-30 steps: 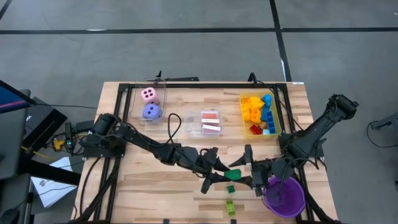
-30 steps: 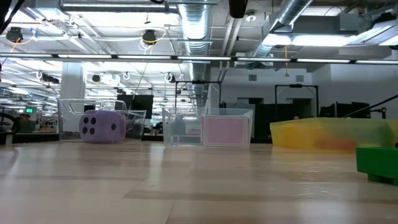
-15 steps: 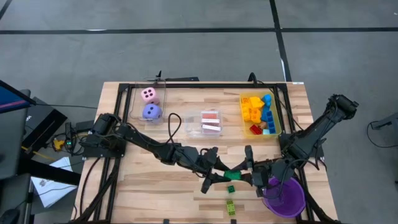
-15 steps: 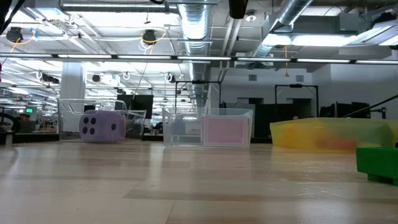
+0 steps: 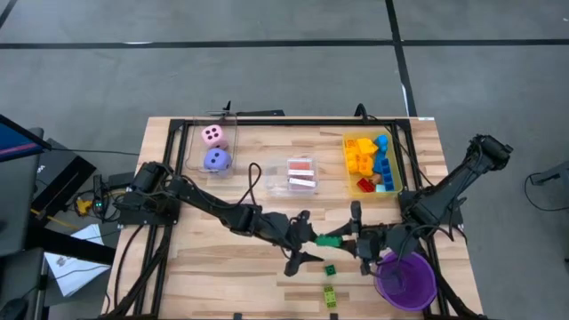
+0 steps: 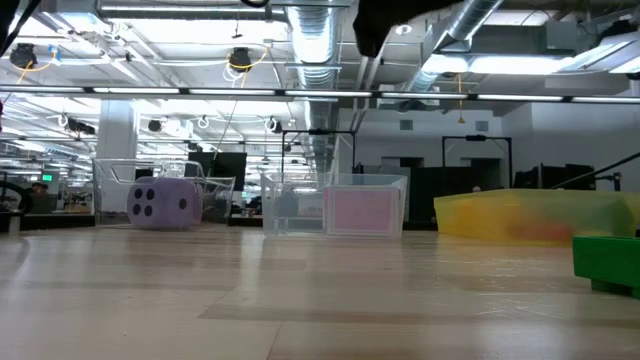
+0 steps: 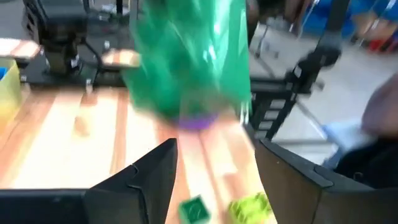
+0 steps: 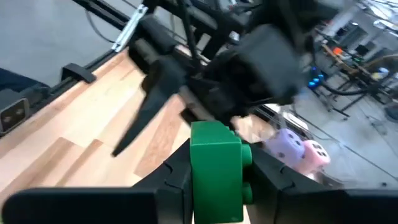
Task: Pick & Place Toys
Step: Put the green game piece into the yellow bin
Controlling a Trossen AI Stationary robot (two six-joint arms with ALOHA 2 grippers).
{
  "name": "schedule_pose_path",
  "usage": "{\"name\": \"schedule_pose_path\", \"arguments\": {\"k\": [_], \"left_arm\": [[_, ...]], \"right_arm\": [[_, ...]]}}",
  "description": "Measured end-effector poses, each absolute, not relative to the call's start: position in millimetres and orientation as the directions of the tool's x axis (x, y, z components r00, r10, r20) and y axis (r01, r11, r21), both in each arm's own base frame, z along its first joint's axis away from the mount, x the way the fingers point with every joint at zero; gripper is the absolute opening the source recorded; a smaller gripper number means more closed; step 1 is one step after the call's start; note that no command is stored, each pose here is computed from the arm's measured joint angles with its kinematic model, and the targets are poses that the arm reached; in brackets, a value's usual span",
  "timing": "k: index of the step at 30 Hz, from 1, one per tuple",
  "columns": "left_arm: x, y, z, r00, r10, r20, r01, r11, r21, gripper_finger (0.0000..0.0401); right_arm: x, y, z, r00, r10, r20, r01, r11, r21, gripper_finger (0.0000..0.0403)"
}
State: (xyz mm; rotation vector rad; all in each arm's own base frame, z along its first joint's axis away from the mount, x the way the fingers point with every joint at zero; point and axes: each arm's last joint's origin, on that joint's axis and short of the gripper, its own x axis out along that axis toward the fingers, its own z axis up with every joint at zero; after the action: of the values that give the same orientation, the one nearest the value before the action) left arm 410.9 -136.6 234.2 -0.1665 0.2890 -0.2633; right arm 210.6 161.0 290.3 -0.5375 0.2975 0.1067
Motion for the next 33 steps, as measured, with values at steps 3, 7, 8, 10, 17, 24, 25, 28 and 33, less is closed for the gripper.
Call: {"name": "schedule_pose_path", "arguments": {"k": [3, 7, 8, 10, 17, 24, 25, 28, 33], "left_arm": [[409, -136, 228, 0.906, -0.273, -0.325, 0.231, 0.959, -0.162, 0.0217], [406, -135, 220, 0.875, -0.262, -0.407, 0.218, 0.964, -0.152, 0.0220], [405, -135, 219, 0.869, -0.260, -0.421, 0.216, 0.965, -0.150, 0.0220], [405, -135, 216, 0.860, -0.256, -0.442, 0.212, 0.966, -0.147, 0.0219], [404, -135, 216, 0.856, -0.255, -0.450, 0.211, 0.966, -0.146, 0.0209], [404, -135, 216, 0.858, -0.252, -0.448, 0.212, 0.967, -0.138, 0.0202], [404, -135, 217, 0.858, -0.252, -0.448, 0.218, 0.968, -0.128, 0.0201], [402, -135, 225, 0.869, -0.258, -0.423, 0.227, 0.966, -0.123, 0.0197], [391, -135, 252, 0.884, -0.271, -0.380, 0.238, 0.962, -0.133, 0.0192]], "right_arm": [[209, 158, 294, 0.959, -0.032, -0.283, -0.114, 0.868, -0.484, 0.0094], [202, 149, 299, 0.954, -0.136, -0.267, 0.002, 0.894, -0.447, 0.0095], [199, 145, 301, 0.950, -0.159, -0.268, 0.030, 0.902, -0.431, 0.0095], [195, 136, 303, 0.937, -0.225, -0.268, 0.108, 0.914, -0.390, 0.0094], [182, 99, 301, 0.848, -0.414, -0.331, 0.341, 0.904, -0.259, 0.0094], [179, 67, 289, 0.710, -0.562, -0.424, 0.549, 0.819, -0.165, 0.0094], [178, 62, 287, 0.686, -0.582, -0.438, 0.578, 0.800, -0.159, 0.0094], [175, 49, 280, 0.599, -0.640, -0.482, 0.666, 0.732, -0.145, 0.0093], [167, 29, 261, 0.450, -0.690, -0.567, 0.773, 0.619, -0.140, 0.0093]]}}
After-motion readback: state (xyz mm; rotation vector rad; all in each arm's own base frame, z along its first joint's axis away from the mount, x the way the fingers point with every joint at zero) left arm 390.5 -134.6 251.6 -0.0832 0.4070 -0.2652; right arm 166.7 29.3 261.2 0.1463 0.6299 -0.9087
